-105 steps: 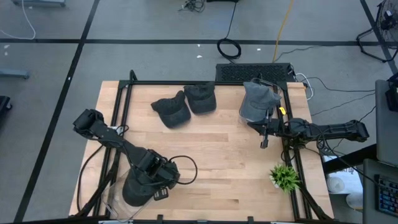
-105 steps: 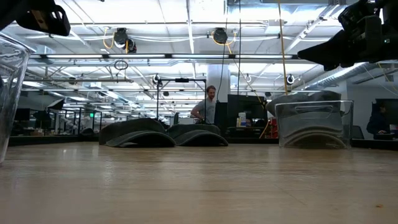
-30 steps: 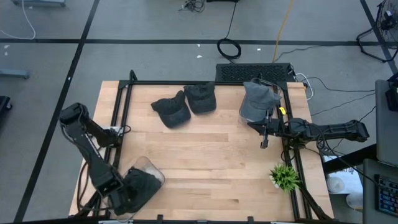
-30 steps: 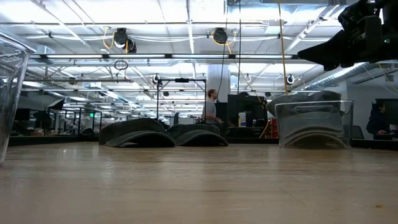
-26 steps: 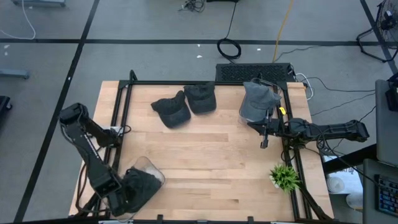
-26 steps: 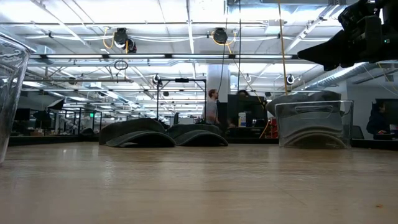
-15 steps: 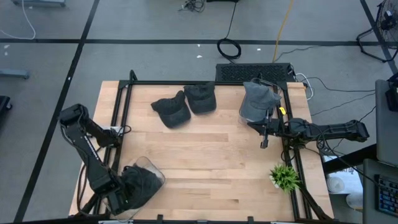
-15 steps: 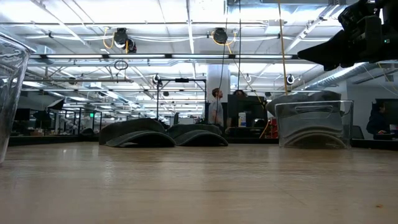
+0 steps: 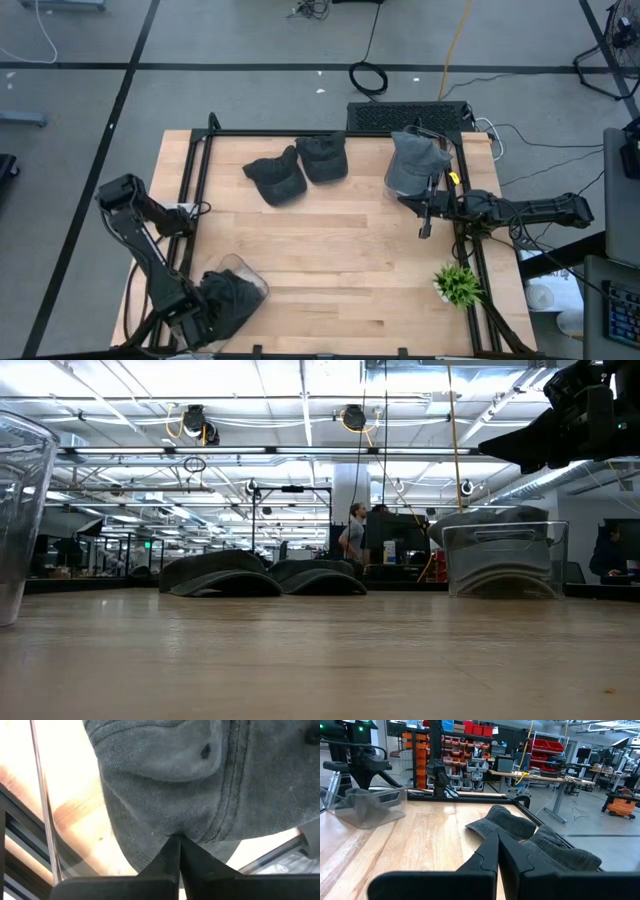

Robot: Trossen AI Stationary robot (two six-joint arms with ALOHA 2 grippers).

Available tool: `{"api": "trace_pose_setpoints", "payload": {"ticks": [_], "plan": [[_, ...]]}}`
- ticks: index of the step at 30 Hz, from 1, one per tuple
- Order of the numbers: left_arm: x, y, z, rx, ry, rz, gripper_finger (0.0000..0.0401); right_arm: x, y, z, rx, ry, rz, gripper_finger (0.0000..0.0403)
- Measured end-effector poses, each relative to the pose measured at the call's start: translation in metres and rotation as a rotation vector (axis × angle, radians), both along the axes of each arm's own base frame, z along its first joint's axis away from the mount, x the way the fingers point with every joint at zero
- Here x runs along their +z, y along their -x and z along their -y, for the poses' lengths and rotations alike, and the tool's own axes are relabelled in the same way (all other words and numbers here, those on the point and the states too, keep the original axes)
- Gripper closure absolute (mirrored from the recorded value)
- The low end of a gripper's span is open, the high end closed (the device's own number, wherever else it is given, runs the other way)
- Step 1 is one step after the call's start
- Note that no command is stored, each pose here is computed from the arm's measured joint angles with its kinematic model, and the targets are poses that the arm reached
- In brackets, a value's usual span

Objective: Pick & Place hat
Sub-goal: Put the bottom black cap into the bottom transparent bin, then put the left black cap into the bottom transparent bin

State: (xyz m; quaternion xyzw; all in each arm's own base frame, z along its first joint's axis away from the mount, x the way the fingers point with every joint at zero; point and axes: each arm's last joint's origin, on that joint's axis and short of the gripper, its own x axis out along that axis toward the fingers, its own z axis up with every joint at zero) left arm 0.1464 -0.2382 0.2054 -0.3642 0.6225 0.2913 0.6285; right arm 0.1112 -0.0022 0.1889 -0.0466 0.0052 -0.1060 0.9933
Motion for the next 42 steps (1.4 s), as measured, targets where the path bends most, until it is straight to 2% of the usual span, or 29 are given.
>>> {"api": "trace_pose_setpoints", "payload": {"ticks": [5,8,16,20,23,28,31,33,38,42], "plan": [[-0.001,-0.001,-0.001,-0.012,-0.006,-0.002,0.0392,0.0,0.0,0.0,0.0,0.0,0.0,0.0403],[0.003,-0.002,-0.003,-0.06,0.006,0.003,0.0396,0.0,0.0,0.0,0.0,0.0,0.0,0.0403],[0.035,0.006,-0.02,-0.075,0.078,0.086,0.0388,0.0,0.0,0.0,0.0,0.0,0.0,0.0403],[0.049,0.006,-0.042,-0.082,0.022,0.13,0.0397,0.0,0.0,0.0,0.0,0.0,0.0,0.0403],[0.06,0.0,-0.07,-0.079,-0.067,0.151,0.0389,0.0,0.0,0.0,0.0,0.0,0.0,0.0403],[0.081,-0.014,-0.134,-0.042,-0.214,0.212,0.0385,0.0,0.0,0.0,0.0,0.0,0.0,0.0403],[0.091,-0.022,-0.177,-0.008,-0.259,0.237,0.0384,0.0,0.0,0.0,0.0,0.0,0.0,0.0403],[0.095,-0.028,-0.205,-0.008,-0.281,0.248,0.0369,0.0,0.0,0.0,0.0,0.0,0.0,0.0403],[0.1,-0.046,-0.275,-0.042,-0.326,0.344,0.028,0.0,0.0,0.0,0.0,0.0,0.0,0.0403],[0.098,-0.062,-0.331,-0.185,-0.375,0.49,0.0192,0.0,0.0,0.0,0.0,0.0,0.0,0.0403]]}}
